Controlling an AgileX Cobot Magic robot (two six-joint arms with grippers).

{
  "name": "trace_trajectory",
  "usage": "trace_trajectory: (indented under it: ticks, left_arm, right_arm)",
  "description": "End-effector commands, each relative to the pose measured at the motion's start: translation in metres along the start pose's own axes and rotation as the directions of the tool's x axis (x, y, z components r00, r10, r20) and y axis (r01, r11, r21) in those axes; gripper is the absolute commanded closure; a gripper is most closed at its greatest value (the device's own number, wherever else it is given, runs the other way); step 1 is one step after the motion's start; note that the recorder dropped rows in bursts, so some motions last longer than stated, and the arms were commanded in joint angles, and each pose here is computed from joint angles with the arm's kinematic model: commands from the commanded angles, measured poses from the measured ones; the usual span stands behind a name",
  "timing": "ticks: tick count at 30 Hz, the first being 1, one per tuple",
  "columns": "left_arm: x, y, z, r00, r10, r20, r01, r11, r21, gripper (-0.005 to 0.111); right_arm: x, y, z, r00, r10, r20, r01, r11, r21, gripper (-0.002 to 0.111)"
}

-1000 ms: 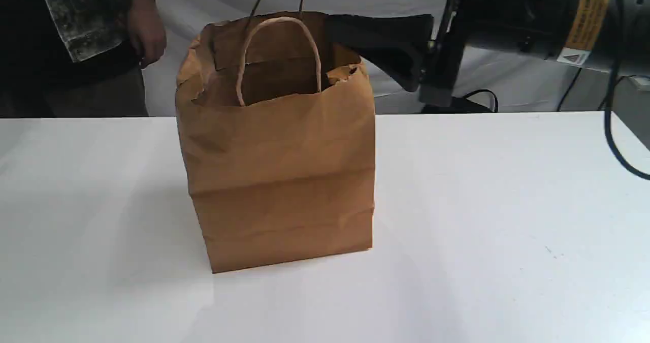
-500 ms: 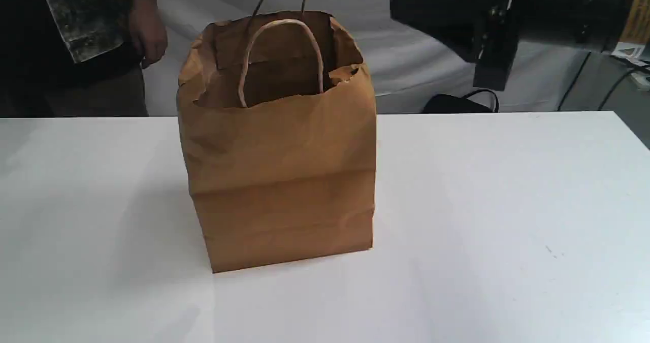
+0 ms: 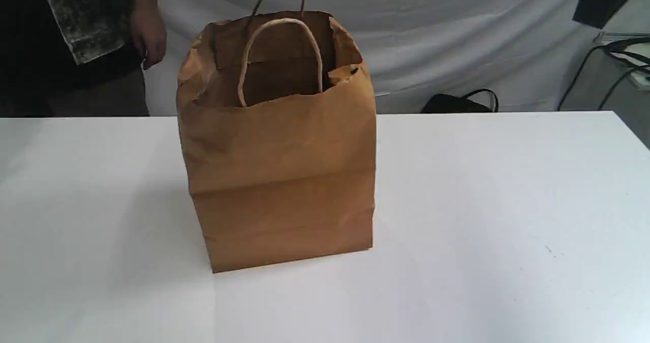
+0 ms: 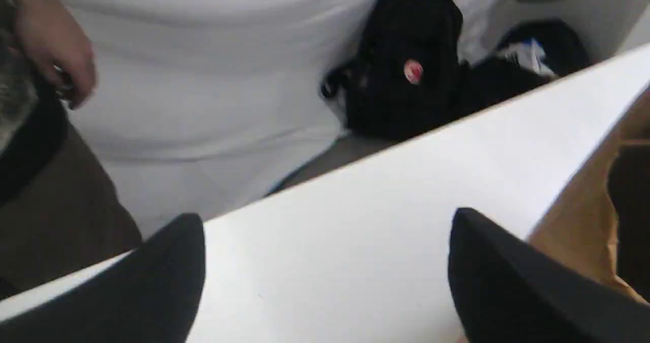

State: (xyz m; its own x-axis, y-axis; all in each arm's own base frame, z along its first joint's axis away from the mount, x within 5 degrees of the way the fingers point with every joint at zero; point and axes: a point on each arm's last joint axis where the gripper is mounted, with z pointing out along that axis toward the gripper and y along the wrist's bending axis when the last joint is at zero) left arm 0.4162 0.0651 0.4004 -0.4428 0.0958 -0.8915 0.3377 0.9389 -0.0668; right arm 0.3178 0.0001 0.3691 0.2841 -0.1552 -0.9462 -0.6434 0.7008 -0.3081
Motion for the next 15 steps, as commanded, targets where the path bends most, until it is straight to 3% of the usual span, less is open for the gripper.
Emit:
trace_trajectory:
  ticks: [1,5,8,10,12,15]
  left_arm:
    - [0.0,0.003,-0.035,0.984,0.006,0.177,0.021,0.989,-0.149,0.039]
    - [0.016,-0.005,-0.074,0.943,0.053,0.329,0.078,0.924,-0.375,0.039]
    - [0.035,-0.018,-0.092,0.924,0.05,0.378,0.14,0.878,-0.458,0.039]
    - [0.044,-0.03,-0.102,0.916,0.04,0.398,0.156,0.88,-0.448,0.039]
    - [0.049,-0.044,-0.11,0.901,0.023,0.434,0.161,0.91,-0.382,0.039]
    - [0.055,-0.067,-0.119,0.891,0.102,0.443,0.037,0.955,-0.294,0.039]
  right_arm:
    - [-0.004,0.001,-0.014,1.0,0.015,0.011,-0.016,0.999,0.046,0.108]
    - [-0.006,0.008,-0.024,0.998,0.036,0.052,-0.041,0.994,0.097,0.108]
    - [-0.008,0.018,-0.032,0.995,0.042,0.092,-0.055,0.989,0.136,0.108]
    - [-0.008,0.026,-0.04,0.993,0.025,0.112,-0.044,0.984,0.171,0.108]
    - [-0.008,0.035,-0.048,0.99,0.009,0.139,-0.04,0.974,0.222,0.108]
    - [-0.009,0.051,-0.067,0.977,-0.041,0.208,-0.034,0.937,0.347,0.108]
